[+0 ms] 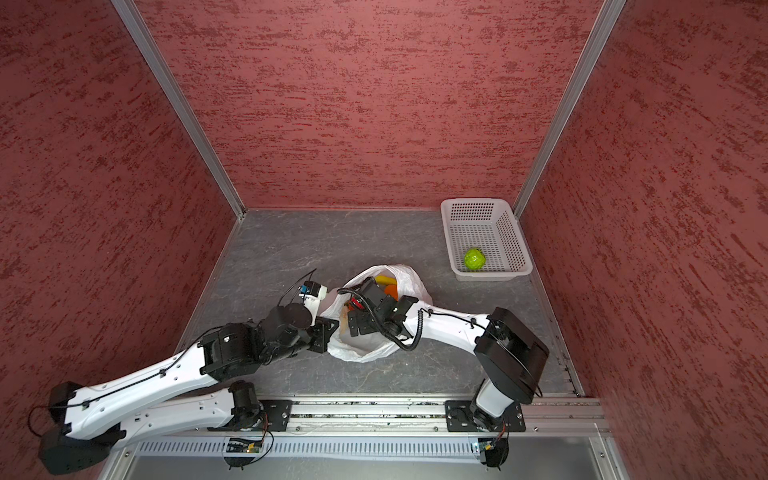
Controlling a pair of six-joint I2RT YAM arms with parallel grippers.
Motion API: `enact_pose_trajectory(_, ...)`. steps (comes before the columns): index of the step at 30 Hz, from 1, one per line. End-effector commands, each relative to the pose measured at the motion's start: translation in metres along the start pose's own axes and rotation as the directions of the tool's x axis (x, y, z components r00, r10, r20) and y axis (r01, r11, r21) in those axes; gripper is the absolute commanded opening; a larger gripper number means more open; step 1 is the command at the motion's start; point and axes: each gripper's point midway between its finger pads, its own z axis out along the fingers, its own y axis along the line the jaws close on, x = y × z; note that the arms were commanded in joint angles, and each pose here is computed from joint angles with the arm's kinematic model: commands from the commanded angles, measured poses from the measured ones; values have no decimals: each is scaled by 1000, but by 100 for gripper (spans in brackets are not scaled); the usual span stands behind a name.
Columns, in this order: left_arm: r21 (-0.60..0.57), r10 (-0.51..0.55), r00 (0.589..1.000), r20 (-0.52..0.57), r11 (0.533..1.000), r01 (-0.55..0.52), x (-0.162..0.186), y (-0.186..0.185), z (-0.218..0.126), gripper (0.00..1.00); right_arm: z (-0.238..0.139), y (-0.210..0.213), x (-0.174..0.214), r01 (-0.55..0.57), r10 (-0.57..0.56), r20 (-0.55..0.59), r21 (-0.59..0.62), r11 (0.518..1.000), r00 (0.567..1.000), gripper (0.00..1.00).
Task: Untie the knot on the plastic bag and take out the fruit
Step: 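Move the right gripper back into the bag opening toward the red apple, then close the right gripper on the red apple inside the bag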
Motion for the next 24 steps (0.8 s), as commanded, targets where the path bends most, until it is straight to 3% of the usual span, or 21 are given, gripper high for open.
enact_pose_trajectory(1,-22,5,1000,-13,1000,-6,5,5,0,0,-2,4,-28,-122,125,111,-38,992,986,98)
enact_pose_trajectory(7,-17,10,1000,8,1000,-10,-1,1,3,0,12,0,-38,-236,242,119,-64,970,963,98)
enact_pose_trajectory(20,38,-34,991,130,999,29,-48,-15,7,0,42,-7,-45,-253,256,161,-39,967,953,98)
enact_pose_trajectory(24,45,-25,993,114,999,20,-47,-14,9,0,46,-6,-52,-250,254,187,-48,967,949,98)
